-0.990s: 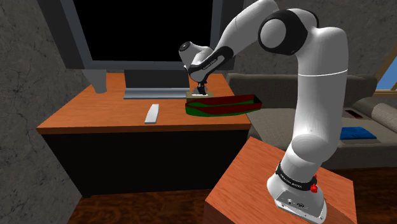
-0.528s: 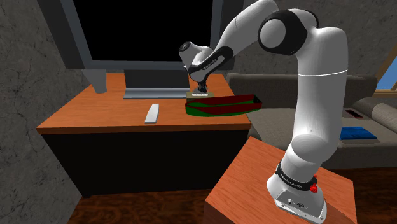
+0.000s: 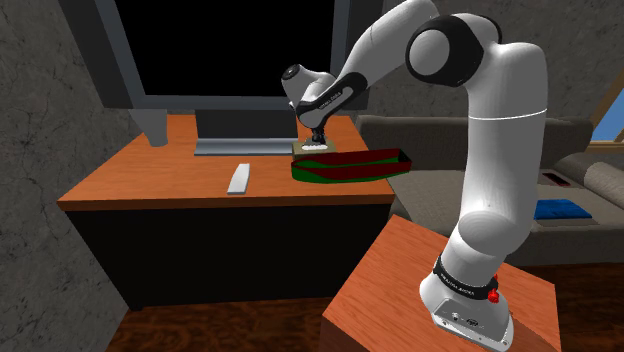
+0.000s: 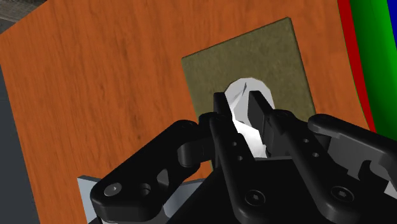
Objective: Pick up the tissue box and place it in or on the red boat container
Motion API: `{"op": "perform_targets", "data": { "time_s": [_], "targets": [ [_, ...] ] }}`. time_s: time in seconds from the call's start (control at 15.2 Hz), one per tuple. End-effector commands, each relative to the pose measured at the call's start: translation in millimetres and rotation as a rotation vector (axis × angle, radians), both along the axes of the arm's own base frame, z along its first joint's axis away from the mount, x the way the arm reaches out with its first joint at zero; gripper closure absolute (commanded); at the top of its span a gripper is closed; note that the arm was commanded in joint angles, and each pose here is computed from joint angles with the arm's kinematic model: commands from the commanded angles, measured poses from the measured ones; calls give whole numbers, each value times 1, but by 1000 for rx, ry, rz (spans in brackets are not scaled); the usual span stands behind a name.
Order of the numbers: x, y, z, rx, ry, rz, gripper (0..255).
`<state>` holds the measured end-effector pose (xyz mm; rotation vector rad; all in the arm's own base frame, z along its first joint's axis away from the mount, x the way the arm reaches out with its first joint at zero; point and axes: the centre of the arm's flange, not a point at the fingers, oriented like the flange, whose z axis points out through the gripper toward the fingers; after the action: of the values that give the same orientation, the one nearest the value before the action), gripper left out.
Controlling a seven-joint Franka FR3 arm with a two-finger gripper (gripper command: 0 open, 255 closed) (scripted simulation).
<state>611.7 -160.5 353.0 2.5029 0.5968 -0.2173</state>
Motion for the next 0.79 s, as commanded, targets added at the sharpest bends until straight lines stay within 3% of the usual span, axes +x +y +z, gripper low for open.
{"op": "perform_targets", "data": {
  "time_s": [0.0,0.73],
  "targets": [
    [0,2,2,3,4,1,255],
    [0,2,61,3,4,1,255]
  ]
}}
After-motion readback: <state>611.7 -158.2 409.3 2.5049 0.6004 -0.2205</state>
